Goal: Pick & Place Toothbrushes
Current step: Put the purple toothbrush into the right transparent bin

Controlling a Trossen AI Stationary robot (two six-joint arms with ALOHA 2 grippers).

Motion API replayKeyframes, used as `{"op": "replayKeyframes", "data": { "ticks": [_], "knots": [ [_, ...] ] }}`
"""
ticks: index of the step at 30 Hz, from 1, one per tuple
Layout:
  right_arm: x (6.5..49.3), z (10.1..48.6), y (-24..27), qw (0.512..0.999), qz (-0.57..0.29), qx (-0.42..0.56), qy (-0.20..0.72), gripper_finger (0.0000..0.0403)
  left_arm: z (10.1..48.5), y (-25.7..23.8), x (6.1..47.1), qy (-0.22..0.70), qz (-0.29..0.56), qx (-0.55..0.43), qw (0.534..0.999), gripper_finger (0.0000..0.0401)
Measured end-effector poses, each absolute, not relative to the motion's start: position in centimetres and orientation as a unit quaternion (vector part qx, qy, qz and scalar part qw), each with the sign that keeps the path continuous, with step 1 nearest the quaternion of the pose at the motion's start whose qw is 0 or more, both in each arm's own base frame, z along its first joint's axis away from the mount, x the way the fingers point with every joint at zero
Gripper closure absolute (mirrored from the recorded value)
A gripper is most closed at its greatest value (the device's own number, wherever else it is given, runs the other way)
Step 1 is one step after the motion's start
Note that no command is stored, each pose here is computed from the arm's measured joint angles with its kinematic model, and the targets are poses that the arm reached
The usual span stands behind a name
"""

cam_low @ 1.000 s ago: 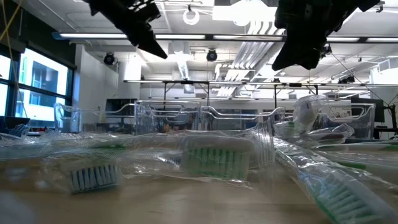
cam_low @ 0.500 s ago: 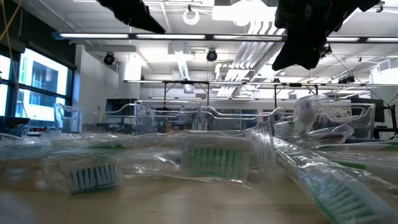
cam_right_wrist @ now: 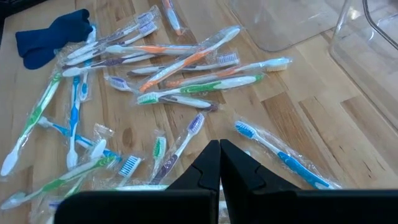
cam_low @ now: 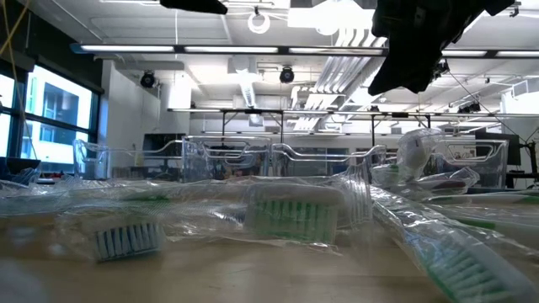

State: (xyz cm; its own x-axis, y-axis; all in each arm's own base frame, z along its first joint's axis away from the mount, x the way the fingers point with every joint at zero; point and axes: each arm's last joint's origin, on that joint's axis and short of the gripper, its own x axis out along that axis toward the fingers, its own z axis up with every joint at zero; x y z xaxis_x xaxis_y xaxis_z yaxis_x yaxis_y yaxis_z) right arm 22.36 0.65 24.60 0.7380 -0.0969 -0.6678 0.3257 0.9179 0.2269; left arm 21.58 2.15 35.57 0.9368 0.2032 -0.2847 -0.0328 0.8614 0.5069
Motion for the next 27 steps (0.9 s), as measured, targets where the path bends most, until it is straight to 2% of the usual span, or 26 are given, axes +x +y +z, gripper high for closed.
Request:
{"op": "replayKeyframes", "data": {
  "ticks": [9,14,18,27],
  "knots": [
    [22.4,24.6,0.6,0.921,-0.107,0.144,0.346,0.0401,36.0,0.7,21.7,0.135,0.034,0.277,0.951,0.0247],
    [22.4,24.6,0.7,0.922,-0.104,0.14,0.346,0.0401,34.6,-0.2,21.6,0.128,0.023,0.274,0.953,0.0247],
    [22.4,24.6,0.7,0.922,-0.101,0.141,0.347,0.0401,33.8,-1.0,21.1,0.083,0.021,0.267,0.96,0.0247],
    [22.3,24.6,1.0,0.92,-0.049,0.146,0.36,0.0401,33.9,-1.2,20.2,0.053,0.021,0.259,0.964,0.0247]
  ]
}}
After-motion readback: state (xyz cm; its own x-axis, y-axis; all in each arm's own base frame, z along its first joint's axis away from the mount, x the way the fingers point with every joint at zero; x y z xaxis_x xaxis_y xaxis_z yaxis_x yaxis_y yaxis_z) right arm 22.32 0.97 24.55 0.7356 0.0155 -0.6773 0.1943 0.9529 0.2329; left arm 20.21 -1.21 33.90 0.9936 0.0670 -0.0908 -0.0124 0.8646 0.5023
